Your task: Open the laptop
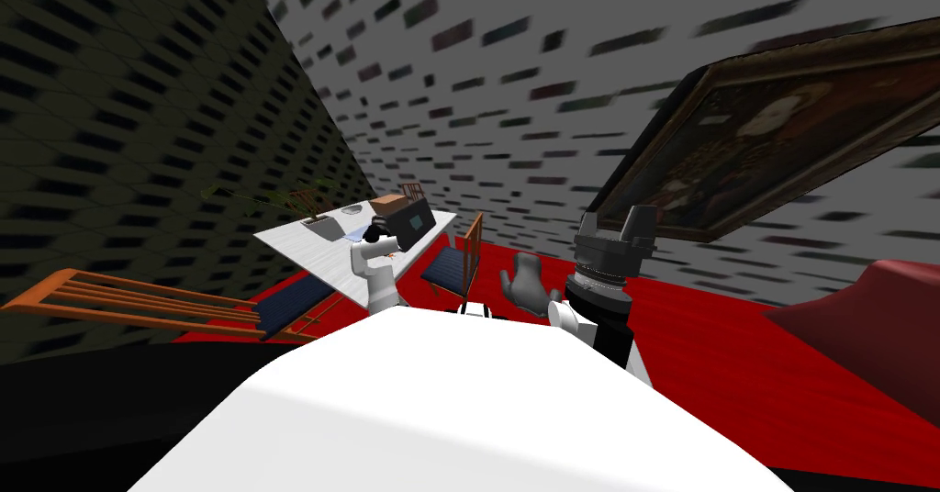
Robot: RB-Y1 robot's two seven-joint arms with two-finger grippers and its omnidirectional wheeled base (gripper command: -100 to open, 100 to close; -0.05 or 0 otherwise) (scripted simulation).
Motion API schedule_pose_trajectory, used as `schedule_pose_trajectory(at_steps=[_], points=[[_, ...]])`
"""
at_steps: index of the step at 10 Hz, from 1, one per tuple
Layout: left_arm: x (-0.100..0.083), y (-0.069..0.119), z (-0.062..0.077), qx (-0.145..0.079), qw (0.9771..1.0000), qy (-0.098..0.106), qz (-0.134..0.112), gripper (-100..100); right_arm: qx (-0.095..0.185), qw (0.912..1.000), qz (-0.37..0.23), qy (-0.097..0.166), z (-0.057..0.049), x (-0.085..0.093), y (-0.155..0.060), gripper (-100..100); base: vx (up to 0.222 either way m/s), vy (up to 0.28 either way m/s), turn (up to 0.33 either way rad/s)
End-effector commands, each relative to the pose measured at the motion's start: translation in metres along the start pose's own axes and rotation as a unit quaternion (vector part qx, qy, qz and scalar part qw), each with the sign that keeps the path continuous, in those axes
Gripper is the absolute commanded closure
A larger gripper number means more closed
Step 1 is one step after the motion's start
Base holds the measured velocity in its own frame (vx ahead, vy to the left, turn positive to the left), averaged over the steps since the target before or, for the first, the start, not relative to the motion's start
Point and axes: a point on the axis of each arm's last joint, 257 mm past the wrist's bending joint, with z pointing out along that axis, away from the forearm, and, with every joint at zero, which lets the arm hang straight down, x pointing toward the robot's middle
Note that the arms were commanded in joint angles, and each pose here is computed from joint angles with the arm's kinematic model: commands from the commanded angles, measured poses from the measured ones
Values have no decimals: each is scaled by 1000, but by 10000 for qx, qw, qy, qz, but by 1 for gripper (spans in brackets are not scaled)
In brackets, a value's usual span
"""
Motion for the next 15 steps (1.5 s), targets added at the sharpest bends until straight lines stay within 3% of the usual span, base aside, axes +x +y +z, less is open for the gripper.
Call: schedule_pose_trajectory(at_steps=[1,4,8,10,13,14,15], points=[[6,2,0,-240,9995,112,-152,100,0,10000,0,0,0,0,0,0,5,69,7],[12,8,-2,-514,9981,229,-254,100,0,10000,0,0,0,0,0,0,3,67,-2],[20,2,-4,-701,9958,381,-455,100,0,10000,1,0,0,0,0,0,-9,45,-5],[22,8,-5,-819,9947,417,-453,100,0,10000,0,0,0,0,0,0,0,50,-9],[31,0,-9,-983,9914,584,-642,100,0,10000,0,0,0,0,0,0,-3,59,-2],[33,6,-10,-1103,9899,622,-638,100,0,10000,0,0,0,0,0,0,-4,64,-16],[27,-4,-7,-950,9919,556,-634,100,0,10000,0,0,0,0,0,0,2,26,-4]])
